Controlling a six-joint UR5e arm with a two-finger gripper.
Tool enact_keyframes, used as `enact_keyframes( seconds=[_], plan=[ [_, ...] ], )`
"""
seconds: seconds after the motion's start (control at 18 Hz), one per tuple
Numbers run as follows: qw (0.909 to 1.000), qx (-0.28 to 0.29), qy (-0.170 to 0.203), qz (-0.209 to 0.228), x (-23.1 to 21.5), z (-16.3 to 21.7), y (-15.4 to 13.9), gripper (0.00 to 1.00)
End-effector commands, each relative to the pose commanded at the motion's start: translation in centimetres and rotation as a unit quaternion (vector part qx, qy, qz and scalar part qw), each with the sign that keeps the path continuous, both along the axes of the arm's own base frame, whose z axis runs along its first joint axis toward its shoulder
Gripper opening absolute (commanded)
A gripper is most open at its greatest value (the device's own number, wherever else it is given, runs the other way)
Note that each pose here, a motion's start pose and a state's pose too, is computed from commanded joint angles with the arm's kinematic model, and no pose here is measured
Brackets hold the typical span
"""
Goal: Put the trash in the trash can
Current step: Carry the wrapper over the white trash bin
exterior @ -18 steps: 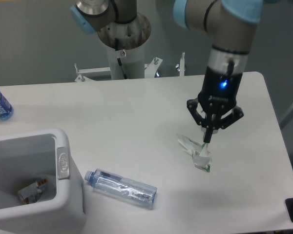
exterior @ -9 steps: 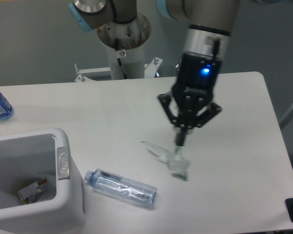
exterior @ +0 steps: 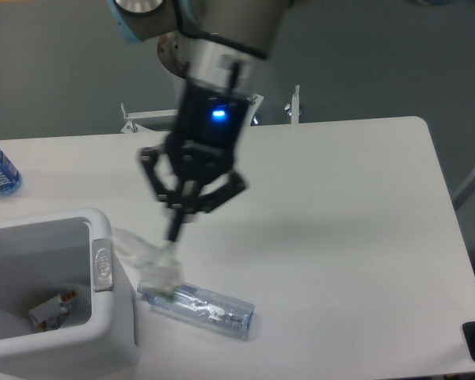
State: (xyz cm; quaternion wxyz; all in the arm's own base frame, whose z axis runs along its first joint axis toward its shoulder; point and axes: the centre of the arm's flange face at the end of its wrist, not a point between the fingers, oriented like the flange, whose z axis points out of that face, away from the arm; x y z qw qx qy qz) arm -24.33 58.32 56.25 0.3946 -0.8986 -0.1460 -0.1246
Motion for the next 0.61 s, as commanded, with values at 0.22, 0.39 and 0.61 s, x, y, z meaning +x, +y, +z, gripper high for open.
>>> enact_keyframes(
  seconds=[0.22,0.39,0.61],
  plan=[
    [0.9982,-0.012,-0.006,-0.058,5.7,-2.2,3.4,0.03],
    [0.9973,-0.017,-0.009,-0.071,6.7,-3.3,4.2,0.5],
    [0.9971,-0.014,-0.003,-0.075,6.7,-3.2,4.3,1.0]
  ],
)
